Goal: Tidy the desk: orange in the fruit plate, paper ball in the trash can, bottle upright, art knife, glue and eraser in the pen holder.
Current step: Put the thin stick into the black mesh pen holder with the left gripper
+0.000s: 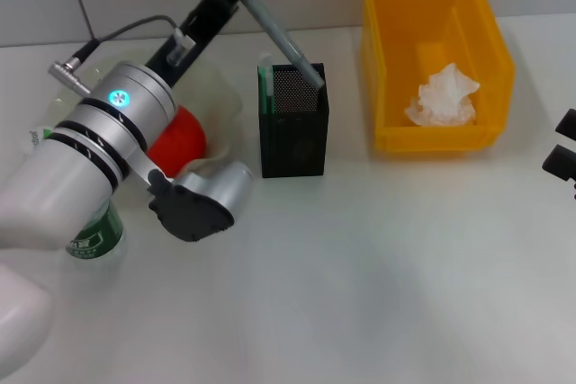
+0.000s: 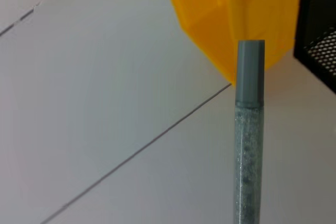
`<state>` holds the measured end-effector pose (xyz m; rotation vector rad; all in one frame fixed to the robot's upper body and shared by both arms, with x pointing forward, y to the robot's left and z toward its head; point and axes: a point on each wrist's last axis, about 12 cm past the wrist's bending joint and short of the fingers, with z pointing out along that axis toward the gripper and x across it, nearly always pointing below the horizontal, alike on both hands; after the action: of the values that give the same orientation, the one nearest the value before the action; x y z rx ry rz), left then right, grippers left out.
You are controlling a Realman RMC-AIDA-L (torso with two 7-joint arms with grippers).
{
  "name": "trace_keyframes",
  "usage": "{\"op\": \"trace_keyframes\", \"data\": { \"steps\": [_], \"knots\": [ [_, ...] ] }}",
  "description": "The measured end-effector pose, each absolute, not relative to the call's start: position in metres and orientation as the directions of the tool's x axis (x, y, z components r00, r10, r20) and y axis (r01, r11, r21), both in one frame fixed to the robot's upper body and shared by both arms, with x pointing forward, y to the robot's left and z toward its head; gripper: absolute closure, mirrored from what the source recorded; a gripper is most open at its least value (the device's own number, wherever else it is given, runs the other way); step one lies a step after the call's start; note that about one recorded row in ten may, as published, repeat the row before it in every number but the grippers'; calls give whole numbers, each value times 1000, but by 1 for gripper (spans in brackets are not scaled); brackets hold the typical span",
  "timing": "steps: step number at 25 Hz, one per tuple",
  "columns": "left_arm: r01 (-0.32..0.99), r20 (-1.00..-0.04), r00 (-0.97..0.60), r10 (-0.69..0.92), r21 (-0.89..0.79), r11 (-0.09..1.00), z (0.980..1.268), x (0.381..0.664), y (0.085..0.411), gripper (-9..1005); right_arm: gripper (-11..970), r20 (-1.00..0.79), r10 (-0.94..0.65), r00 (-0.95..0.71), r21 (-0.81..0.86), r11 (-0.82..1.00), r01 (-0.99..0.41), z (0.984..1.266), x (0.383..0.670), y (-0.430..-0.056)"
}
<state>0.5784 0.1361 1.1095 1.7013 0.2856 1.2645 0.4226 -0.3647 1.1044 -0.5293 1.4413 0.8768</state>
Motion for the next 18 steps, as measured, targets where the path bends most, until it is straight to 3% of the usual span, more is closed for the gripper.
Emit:
{"op": "trace_keyframes", "data": {
  "steps": [18],
  "knots": [
    [-391, 685, 358, 635, 727, -564, 1103, 581, 137, 833, 378, -974, 201, -101, 202, 587, -784, 1104, 421, -364]
  ]
}}
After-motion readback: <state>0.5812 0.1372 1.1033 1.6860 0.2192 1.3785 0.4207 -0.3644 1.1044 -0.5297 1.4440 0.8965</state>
